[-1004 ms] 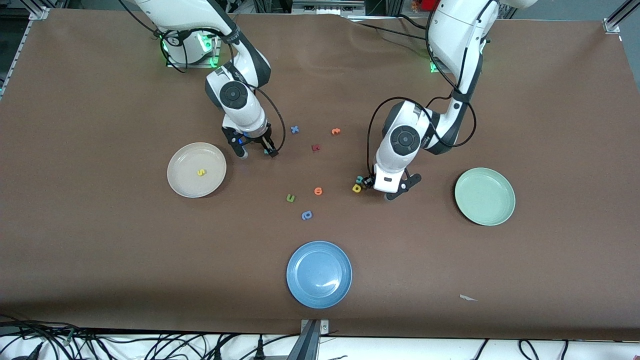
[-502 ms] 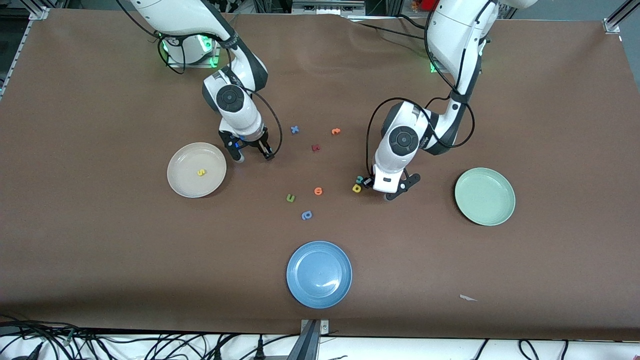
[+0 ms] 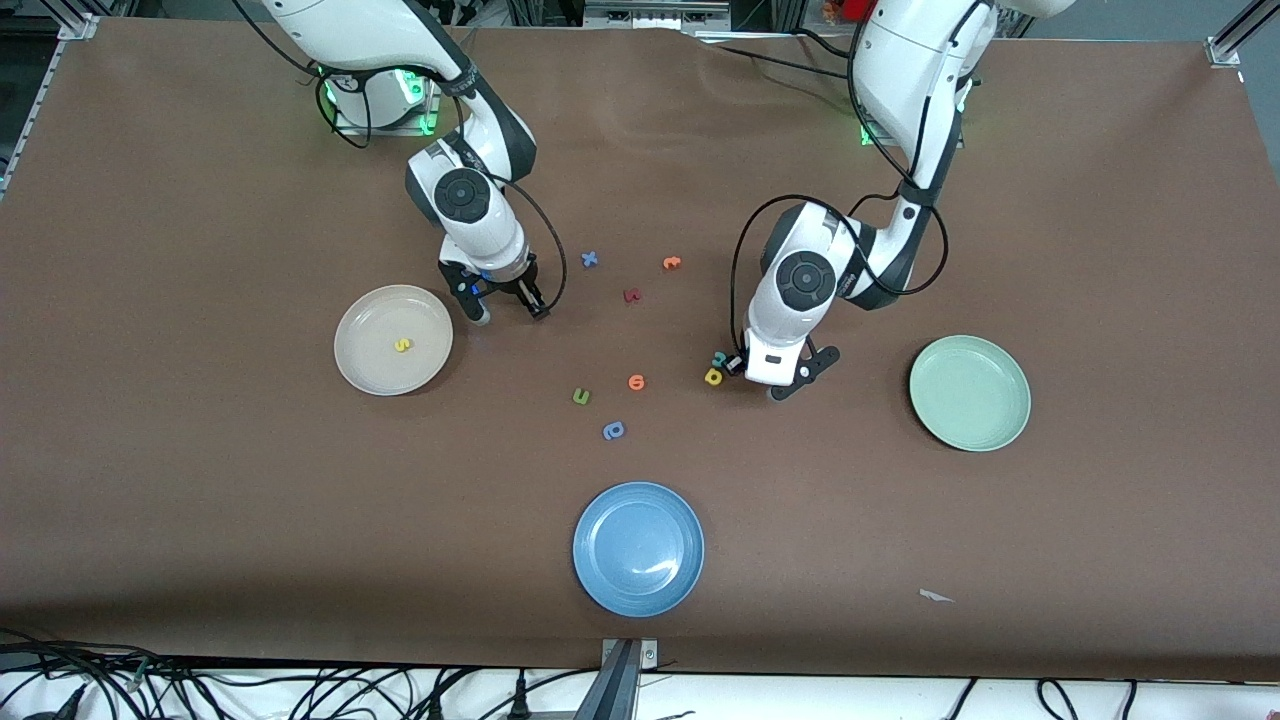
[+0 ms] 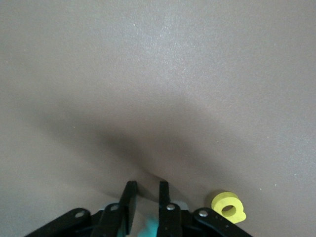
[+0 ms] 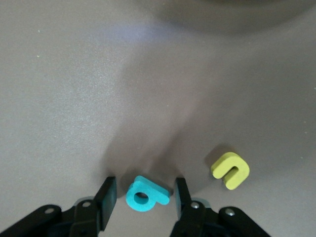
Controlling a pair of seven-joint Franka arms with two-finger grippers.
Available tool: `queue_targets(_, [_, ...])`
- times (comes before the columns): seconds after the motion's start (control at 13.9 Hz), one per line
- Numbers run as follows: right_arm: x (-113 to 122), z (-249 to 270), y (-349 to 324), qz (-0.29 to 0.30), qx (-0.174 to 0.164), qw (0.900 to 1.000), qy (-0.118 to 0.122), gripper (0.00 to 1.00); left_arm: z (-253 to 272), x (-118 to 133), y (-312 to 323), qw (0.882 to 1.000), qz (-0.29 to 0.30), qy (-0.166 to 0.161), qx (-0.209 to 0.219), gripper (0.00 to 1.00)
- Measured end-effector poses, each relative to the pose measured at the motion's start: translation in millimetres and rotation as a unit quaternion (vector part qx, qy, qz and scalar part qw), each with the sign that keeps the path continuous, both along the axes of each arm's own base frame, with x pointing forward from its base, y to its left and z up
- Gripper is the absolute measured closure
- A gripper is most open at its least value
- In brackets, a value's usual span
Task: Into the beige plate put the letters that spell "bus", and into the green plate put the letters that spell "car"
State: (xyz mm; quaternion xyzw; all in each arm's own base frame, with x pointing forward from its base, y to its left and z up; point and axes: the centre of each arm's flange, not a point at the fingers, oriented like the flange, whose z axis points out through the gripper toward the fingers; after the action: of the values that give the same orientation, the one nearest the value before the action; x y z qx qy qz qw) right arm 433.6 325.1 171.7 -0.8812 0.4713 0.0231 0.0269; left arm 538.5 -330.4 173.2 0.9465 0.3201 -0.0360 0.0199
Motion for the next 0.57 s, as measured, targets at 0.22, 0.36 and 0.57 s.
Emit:
queue_targets(0.22, [-1,0,1,0.003,0.000,1.000,-0.001,0.45,2,3,2,1.000,0.002,-0.002,0.000,0.91])
queue_targets(0.36, [-3,0,4,0.006,0.000,1.000,-0.002,0.45,12,14,7,1.000,0.010,-0.012,-0.004,0.96])
queue_targets(0.57, [-4,0,6,0.008,0.001,1.000,-0.002,0.47,23,24,13,1.000,0.016,-0.016,-0.008,0.93])
